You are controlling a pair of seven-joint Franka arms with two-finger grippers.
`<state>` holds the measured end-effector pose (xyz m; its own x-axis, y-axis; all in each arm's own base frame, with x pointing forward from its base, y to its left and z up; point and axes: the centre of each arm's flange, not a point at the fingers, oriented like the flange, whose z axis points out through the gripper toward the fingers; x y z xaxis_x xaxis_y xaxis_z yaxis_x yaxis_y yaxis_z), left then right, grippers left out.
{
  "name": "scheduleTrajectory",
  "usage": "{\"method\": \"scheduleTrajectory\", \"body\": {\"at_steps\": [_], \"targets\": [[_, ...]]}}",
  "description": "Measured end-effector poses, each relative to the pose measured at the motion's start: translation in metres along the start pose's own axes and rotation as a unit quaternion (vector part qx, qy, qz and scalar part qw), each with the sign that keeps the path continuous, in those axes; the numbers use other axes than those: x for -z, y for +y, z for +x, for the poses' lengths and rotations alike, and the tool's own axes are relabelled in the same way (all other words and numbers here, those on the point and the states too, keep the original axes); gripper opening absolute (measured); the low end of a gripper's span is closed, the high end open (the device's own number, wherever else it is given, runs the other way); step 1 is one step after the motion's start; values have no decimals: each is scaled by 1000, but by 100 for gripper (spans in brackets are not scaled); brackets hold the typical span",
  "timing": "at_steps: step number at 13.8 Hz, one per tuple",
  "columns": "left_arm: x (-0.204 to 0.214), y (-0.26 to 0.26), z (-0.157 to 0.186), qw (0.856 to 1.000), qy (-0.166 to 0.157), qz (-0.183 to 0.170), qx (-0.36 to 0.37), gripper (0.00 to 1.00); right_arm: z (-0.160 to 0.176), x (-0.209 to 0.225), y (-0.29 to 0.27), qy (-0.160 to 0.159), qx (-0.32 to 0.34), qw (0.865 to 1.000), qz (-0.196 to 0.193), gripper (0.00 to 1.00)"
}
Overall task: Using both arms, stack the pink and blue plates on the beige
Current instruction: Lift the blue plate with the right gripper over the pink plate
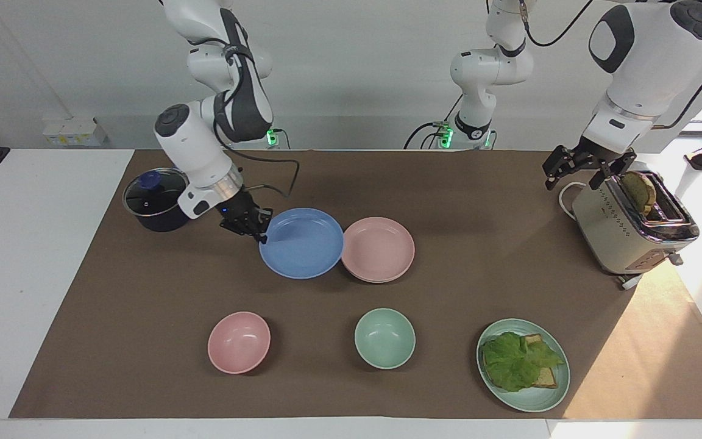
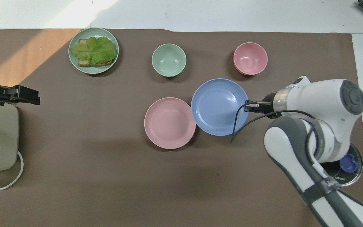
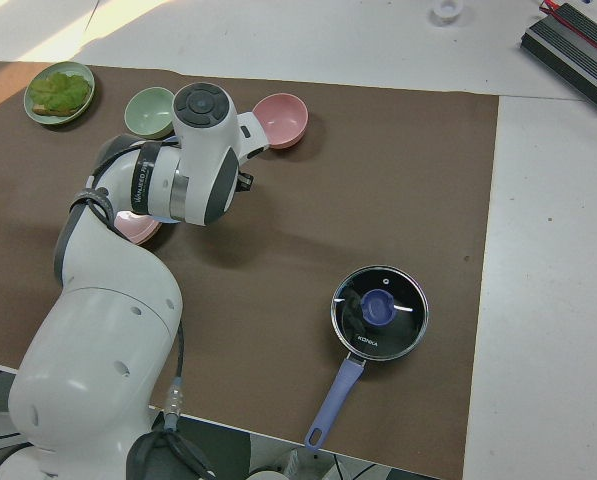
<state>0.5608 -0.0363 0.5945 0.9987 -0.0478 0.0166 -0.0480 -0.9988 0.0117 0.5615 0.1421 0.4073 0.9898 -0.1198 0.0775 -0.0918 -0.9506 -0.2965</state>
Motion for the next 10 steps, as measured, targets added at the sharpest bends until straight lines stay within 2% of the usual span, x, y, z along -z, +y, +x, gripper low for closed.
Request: {"method": "scheduleTrajectory", "body": {"at_steps": [2, 4, 6, 10], "targets": [[0, 0, 0, 1000, 0, 0, 0, 100, -14, -17, -33, -10, -5, 1000, 1, 5], [0, 0, 0, 1000, 0, 0, 0, 100, -23, -41, -61, -3, -10, 1000, 3, 5], [0, 0, 0, 1000, 0, 0, 0, 100, -38, -68, -88, -8, -11, 1000, 3, 5], [0, 1, 0, 1000, 1, 0, -1, 100, -51, -108, -107, -2, -8, 1000, 1, 5]]}}
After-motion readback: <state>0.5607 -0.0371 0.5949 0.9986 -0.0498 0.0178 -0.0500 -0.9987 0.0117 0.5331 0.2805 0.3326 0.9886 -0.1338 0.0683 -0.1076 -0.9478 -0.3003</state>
